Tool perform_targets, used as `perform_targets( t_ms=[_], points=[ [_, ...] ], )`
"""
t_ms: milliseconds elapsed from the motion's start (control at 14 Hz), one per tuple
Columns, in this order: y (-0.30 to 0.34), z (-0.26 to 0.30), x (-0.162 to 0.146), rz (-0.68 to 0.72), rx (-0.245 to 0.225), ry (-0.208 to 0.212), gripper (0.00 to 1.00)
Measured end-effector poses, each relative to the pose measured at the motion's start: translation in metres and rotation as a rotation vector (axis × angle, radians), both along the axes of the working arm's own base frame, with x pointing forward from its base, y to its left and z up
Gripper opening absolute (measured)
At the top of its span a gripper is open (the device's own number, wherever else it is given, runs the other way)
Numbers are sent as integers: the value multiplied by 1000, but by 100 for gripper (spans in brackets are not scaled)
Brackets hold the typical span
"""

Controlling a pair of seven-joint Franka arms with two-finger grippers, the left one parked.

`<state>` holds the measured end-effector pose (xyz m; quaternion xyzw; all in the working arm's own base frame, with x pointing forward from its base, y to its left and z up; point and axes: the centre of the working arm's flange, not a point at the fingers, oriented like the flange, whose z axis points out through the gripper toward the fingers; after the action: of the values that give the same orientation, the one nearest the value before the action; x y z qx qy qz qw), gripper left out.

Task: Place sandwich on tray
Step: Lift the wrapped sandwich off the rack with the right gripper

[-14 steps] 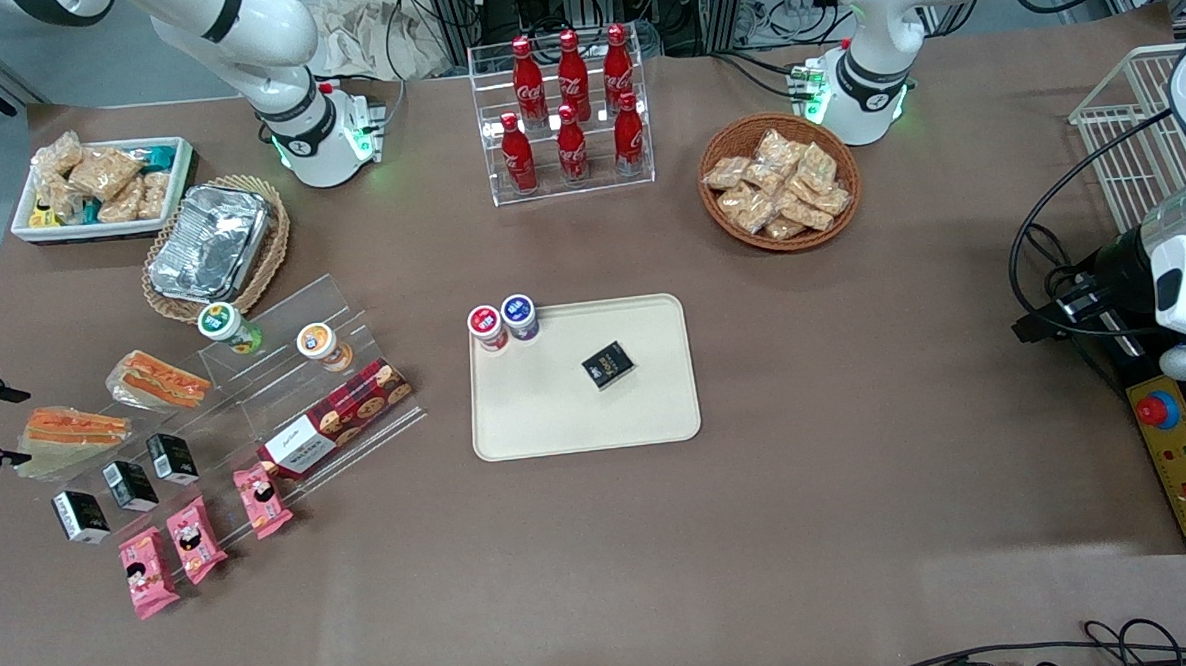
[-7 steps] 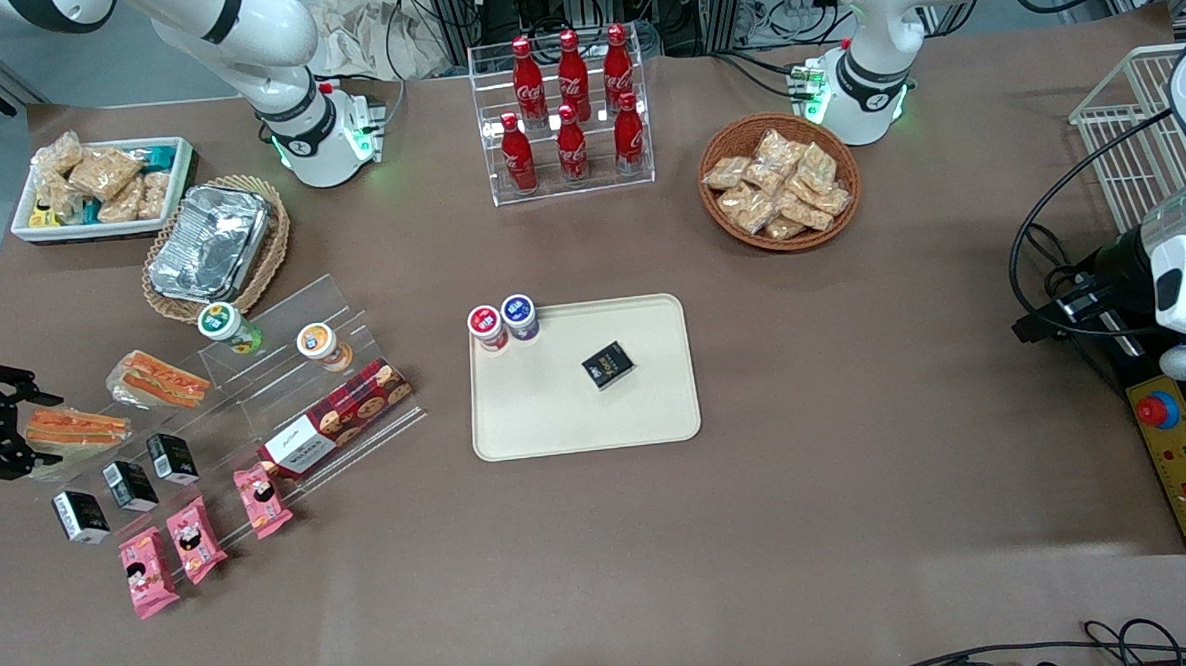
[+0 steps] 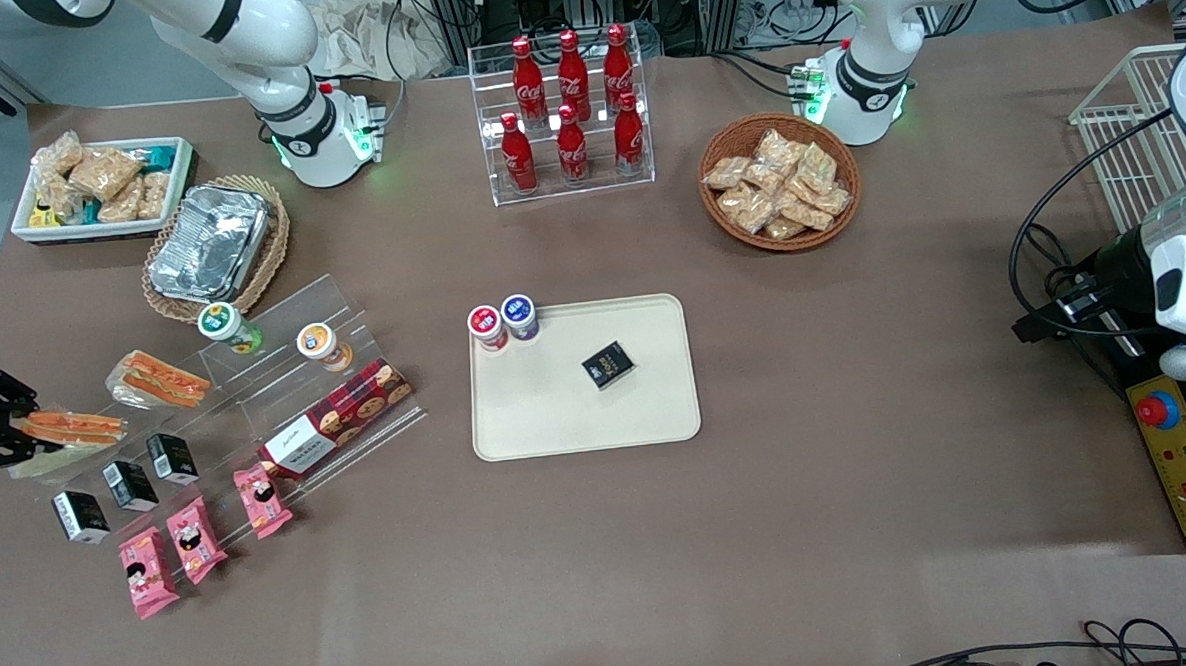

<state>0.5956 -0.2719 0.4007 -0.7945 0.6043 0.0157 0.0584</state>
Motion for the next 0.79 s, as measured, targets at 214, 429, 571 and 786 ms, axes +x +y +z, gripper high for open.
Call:
perform_targets(
  t_ms=[214,429,571,786],
  points=[
    [5,38,-1,57,-19,-61,37],
    [21,78,-8,222,-11,-81,37],
    [56,109,-6,399,-7,-102,37],
    [117,138,0,609,-19,-90,38]
  ],
)
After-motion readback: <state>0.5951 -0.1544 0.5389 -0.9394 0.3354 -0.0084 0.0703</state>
